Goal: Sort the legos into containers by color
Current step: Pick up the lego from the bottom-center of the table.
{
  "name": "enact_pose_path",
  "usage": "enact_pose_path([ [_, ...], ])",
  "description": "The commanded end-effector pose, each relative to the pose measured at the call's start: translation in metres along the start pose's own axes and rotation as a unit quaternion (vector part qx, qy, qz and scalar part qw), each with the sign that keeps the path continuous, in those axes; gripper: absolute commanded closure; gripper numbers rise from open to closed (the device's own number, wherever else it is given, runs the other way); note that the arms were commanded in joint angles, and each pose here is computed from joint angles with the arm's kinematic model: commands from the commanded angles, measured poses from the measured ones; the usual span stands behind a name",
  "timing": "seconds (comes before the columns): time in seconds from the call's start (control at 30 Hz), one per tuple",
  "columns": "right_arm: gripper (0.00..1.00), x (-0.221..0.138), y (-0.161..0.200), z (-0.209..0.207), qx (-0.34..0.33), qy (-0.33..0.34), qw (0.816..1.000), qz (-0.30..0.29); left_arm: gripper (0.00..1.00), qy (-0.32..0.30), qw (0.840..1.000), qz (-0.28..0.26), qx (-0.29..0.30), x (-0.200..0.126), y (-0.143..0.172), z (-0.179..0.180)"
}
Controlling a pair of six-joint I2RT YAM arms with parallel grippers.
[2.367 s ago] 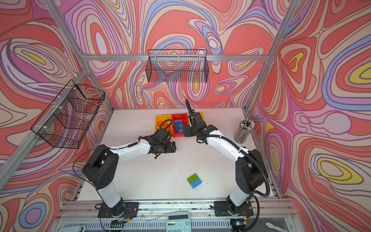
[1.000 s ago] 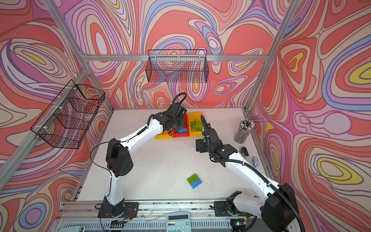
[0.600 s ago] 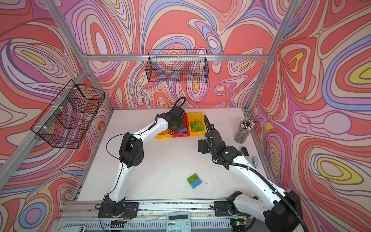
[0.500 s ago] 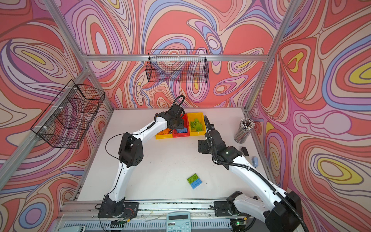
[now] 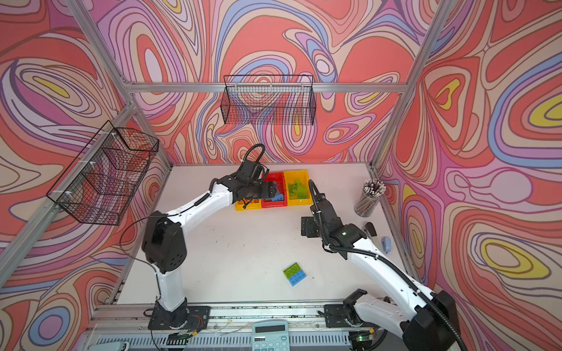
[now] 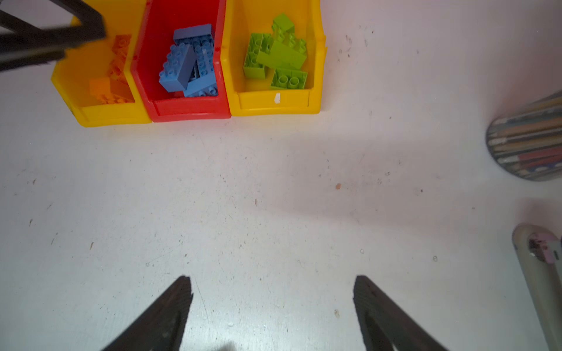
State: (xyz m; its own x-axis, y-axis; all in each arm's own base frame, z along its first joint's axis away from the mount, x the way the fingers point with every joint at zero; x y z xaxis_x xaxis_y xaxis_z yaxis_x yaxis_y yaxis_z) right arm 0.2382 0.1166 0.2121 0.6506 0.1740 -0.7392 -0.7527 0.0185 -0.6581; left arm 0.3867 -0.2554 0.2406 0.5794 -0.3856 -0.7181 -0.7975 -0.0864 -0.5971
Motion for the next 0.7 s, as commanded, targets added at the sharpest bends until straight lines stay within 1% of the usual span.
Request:
enact_pose_path([
  [0.0,0.08,0.009,0.026,0.001,0.024,-0.013,0.999,0.043,0.03,-0.002,1.0,-0.017,-0.006,-0.026,0.018,0.012],
  [0.03,0.06,0.011,0.035,0.003,0.025,-0.016,0.998,0.054,0.0,-0.011,1.0,-0.013,-0.006,-0.032,0.031,0.02],
  [0.1,0.04,0.016,0.051,0.01,0.02,-0.02,0.997,0.071,0.0,-0.021,1.0,-0.008,-0.008,-0.044,0.053,0.034],
  [0.23,0.03,0.025,0.086,0.035,-0.008,-0.037,0.993,0.112,0.0,-0.033,0.999,-0.004,-0.021,-0.068,0.095,0.059],
  [0.33,0.03,0.028,0.105,0.049,-0.037,-0.043,0.99,0.133,0.0,-0.047,0.998,-0.007,-0.03,-0.083,0.12,0.077],
  [0.53,0.05,0.031,0.118,0.063,-0.064,-0.083,0.982,0.154,0.0,-0.07,0.996,-0.009,-0.045,-0.106,0.156,0.104],
  [0.67,0.06,0.037,0.127,0.07,-0.093,-0.091,0.976,0.177,0.0,-0.075,0.995,-0.01,-0.061,-0.113,0.172,0.115],
])
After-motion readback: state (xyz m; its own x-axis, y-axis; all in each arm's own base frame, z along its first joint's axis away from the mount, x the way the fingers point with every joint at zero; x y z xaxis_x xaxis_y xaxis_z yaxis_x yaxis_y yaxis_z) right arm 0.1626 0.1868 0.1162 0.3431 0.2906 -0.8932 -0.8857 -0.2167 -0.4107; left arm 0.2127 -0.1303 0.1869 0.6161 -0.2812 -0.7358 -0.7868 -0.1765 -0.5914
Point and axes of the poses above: each gripper's point midway between its finger pads, its own x axis out along the fingers, its own z axis along the line the jaws close on, y = z × x, the point moved 7 cm from there along -x, back along the fingers, and after that the axes turned 1 degree about x, right-handed, at the moved point
